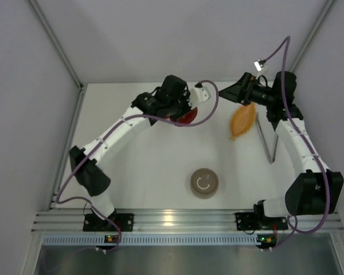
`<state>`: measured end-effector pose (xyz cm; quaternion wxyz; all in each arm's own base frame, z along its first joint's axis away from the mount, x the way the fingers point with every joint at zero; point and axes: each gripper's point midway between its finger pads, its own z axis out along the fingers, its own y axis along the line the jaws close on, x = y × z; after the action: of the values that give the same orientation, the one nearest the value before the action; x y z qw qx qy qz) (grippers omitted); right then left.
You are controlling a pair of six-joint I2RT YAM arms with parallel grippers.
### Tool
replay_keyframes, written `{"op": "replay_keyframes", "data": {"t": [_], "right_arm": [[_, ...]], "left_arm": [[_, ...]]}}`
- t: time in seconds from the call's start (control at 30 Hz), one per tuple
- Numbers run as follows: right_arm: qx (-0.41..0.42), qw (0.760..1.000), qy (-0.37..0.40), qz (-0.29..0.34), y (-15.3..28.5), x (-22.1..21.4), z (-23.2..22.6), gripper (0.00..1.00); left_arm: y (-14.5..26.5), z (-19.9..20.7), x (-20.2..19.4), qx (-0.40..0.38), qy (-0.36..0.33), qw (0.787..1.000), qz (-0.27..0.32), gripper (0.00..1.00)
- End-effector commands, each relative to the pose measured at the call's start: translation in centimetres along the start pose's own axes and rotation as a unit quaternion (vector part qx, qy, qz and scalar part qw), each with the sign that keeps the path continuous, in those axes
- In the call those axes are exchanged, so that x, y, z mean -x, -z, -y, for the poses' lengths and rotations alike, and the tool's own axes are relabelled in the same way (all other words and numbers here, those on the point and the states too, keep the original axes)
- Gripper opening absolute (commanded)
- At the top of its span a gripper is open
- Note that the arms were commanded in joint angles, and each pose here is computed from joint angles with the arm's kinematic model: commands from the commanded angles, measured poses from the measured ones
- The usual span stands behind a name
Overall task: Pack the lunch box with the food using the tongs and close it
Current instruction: Move the packing box to the center of the board.
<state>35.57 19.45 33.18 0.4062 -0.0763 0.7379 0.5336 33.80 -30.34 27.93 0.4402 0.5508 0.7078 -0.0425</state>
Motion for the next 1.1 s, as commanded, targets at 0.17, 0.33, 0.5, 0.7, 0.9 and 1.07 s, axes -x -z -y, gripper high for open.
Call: {"op": "replay_keyframes", "data": {"t": [0.17,0.33,0.5,0.7,0.9,1.07], "right_arm": [[-0.112,0.993,0.021,0.034,9.8,3.0,6.8,0.99],[-0.131,0.991,0.011,0.025,12.0,1.2,8.6,0.99],[-0.134,0.991,0.004,0.017,12.4,-0.5,9.5,0.99],[-0.132,0.991,-0.013,0.007,12.3,-1.6,10.4,0.99],[-0.131,0.991,-0.010,0.002,12.3,-2.3,10.6,0.99],[-0.131,0.991,-0.014,-0.001,12.3,-2.6,10.8,0.99]], "left_arm": [[-8.2,-7.6,-7.4,0.014,0.269,0.950,-0.158,0.00],[-12.2,-11.4,-12.5,0.110,0.253,0.939,-0.204,0.00],[-13.8,-13.8,-14.2,0.144,0.238,0.943,-0.183,0.00],[-15.3,-14.6,-14.6,0.153,0.217,0.947,-0.182,0.00],[-15.9,-15.8,-15.3,0.163,0.229,0.945,-0.169,0.00],[-17.1,-17.0,-16.5,0.179,0.235,0.941,-0.164,0.00]]}}
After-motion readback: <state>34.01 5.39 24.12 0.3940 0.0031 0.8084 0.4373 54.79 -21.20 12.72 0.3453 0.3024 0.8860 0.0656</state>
